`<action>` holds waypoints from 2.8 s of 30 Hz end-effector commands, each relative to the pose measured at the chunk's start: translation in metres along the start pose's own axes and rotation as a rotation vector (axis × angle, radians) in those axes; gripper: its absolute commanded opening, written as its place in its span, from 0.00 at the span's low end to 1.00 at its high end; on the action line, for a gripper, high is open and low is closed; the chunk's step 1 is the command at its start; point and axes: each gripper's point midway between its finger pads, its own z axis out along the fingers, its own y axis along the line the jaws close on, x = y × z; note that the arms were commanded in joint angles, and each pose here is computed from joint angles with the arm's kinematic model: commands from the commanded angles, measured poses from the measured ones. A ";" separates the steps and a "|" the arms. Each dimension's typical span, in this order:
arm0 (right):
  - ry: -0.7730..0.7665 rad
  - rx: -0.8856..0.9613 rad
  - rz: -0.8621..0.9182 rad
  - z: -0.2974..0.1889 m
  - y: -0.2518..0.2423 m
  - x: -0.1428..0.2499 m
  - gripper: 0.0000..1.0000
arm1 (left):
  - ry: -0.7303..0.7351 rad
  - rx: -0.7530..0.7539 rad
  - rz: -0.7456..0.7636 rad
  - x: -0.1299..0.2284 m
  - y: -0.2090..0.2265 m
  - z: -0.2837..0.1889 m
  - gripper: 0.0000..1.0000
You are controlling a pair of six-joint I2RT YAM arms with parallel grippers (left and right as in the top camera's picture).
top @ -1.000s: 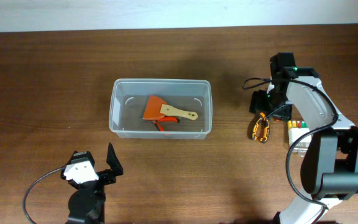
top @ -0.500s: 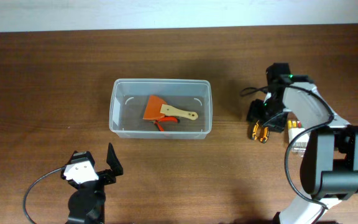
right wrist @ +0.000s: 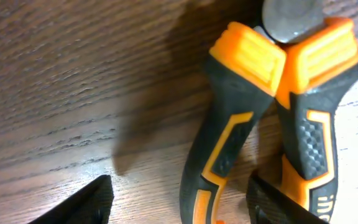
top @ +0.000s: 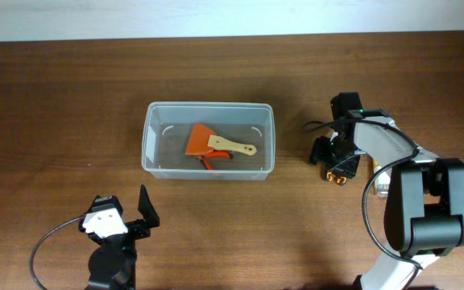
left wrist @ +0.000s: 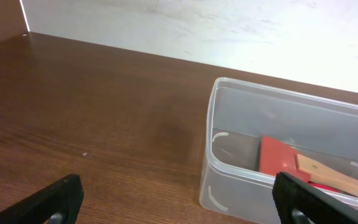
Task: Pack container
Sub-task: 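Lower the right gripper and grasp the needle-nose pliers handles, then carry the needle-nose pliers into the container and release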
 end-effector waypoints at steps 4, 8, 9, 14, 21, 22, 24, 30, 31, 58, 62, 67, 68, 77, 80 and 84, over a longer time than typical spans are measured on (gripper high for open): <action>-0.002 -0.003 0.038 0.002 0.002 0.000 0.40 | -0.002 0.001 0.009 0.001 0.000 0.000 0.99; -0.001 -0.002 0.038 0.002 0.002 0.000 0.36 | -0.002 0.000 0.009 0.000 0.000 0.000 0.99; -0.001 -0.002 0.037 0.002 0.002 0.000 0.35 | -0.002 0.001 0.009 0.001 0.000 0.000 0.99; -0.002 -0.003 0.038 0.002 0.002 -0.001 0.19 | -0.002 0.001 0.009 0.001 0.000 0.000 0.99; -0.001 -0.002 0.038 0.002 0.002 0.000 0.04 | -0.002 0.001 0.009 0.000 0.000 0.000 0.99; 0.001 -0.001 0.038 0.001 0.001 0.000 0.04 | -0.002 0.001 0.009 0.000 0.000 0.000 0.99; -0.007 0.019 0.038 -0.004 -0.002 -0.001 0.04 | -0.002 0.001 0.009 0.001 0.000 0.000 0.99; -0.180 0.073 -0.065 -0.056 0.002 -0.029 0.04 | -0.002 0.001 0.009 0.001 0.000 0.000 0.99; -0.219 0.057 -0.090 -0.071 0.008 -0.036 0.04 | -0.002 0.001 0.009 0.001 0.000 0.000 0.99; -0.552 -0.134 -1.745 -0.230 0.217 0.061 0.04 | -0.002 0.001 0.009 0.000 0.000 0.000 0.99; -0.541 -0.150 -1.788 -0.215 0.237 0.070 0.04 | -0.002 0.001 0.009 0.000 0.000 0.000 0.99; -0.457 -0.159 -1.827 -0.177 0.254 0.076 0.04 | -0.002 0.001 0.009 0.001 0.000 0.000 0.99; -0.432 -0.159 -1.834 -0.167 0.257 0.077 0.04 | -0.002 0.001 0.009 0.000 0.000 0.000 0.99; -0.250 -0.169 -1.849 -0.093 0.264 0.080 0.04 | -0.002 0.001 0.009 0.000 0.000 0.000 0.99; -0.205 -0.189 -1.838 -0.077 0.264 0.083 0.04 | -0.002 0.001 0.009 0.000 0.000 0.000 0.99; -0.174 -0.208 -1.835 -0.067 0.264 0.085 0.04 | -0.002 0.001 0.009 0.000 0.000 0.000 0.99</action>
